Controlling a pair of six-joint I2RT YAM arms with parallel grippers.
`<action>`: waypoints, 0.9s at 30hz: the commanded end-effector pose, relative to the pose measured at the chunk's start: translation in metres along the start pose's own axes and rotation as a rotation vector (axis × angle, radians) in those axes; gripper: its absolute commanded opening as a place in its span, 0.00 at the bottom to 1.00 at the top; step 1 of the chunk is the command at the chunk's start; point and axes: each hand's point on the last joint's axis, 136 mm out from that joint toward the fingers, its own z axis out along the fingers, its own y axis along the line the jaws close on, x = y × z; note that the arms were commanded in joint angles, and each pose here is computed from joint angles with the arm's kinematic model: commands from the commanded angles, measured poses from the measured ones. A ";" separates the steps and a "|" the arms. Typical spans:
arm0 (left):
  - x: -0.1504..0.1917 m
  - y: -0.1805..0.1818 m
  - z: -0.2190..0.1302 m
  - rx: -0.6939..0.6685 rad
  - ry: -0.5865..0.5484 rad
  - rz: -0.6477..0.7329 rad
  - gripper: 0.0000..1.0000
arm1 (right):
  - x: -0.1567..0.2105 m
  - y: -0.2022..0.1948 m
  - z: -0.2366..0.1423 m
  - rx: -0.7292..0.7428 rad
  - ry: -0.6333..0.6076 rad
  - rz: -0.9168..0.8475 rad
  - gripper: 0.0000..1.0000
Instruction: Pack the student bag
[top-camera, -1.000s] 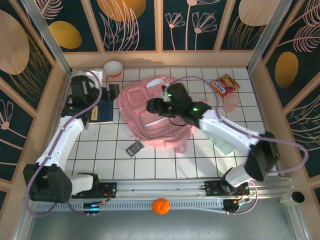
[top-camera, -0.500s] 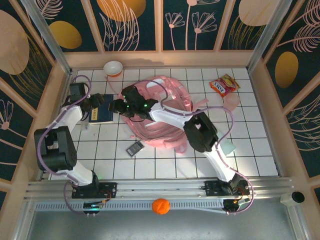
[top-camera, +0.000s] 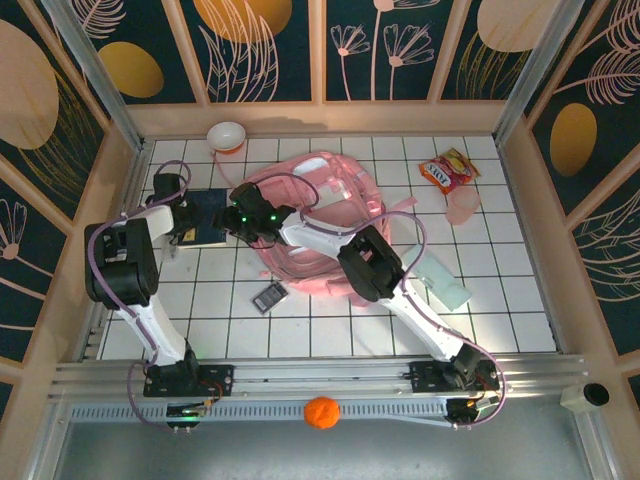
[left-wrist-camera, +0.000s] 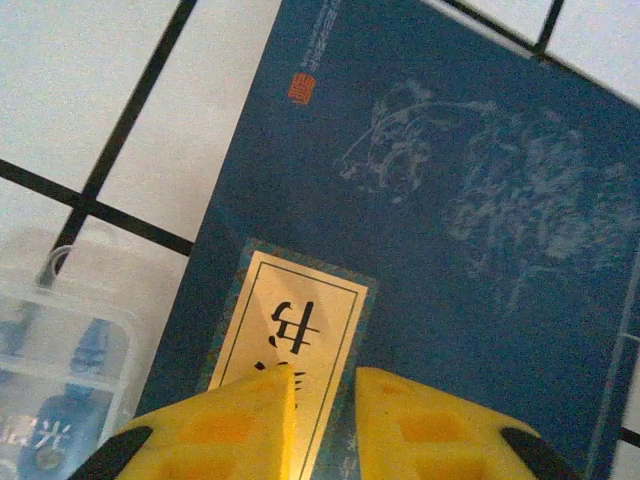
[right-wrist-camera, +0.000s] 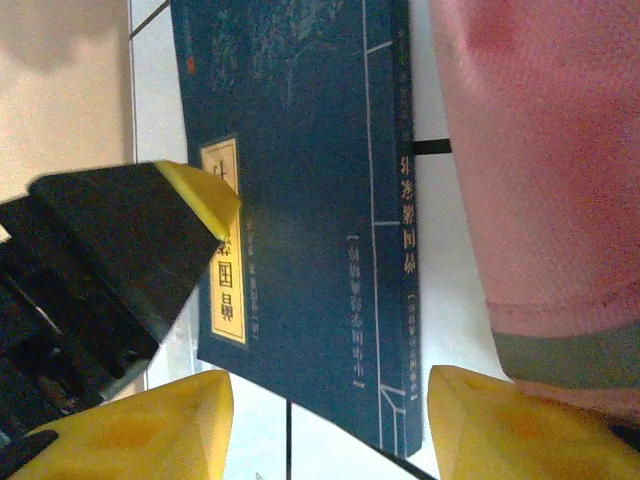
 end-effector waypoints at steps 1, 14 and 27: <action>0.003 0.010 0.010 -0.030 0.013 -0.034 0.20 | 0.007 -0.012 0.015 0.022 0.023 0.048 0.53; 0.044 0.011 0.031 0.055 0.123 -0.133 0.15 | 0.014 0.015 0.028 -0.208 0.110 0.121 0.40; 0.021 -0.007 0.004 0.144 0.042 -0.124 0.29 | -0.010 -0.030 0.000 -0.006 -0.014 0.164 0.53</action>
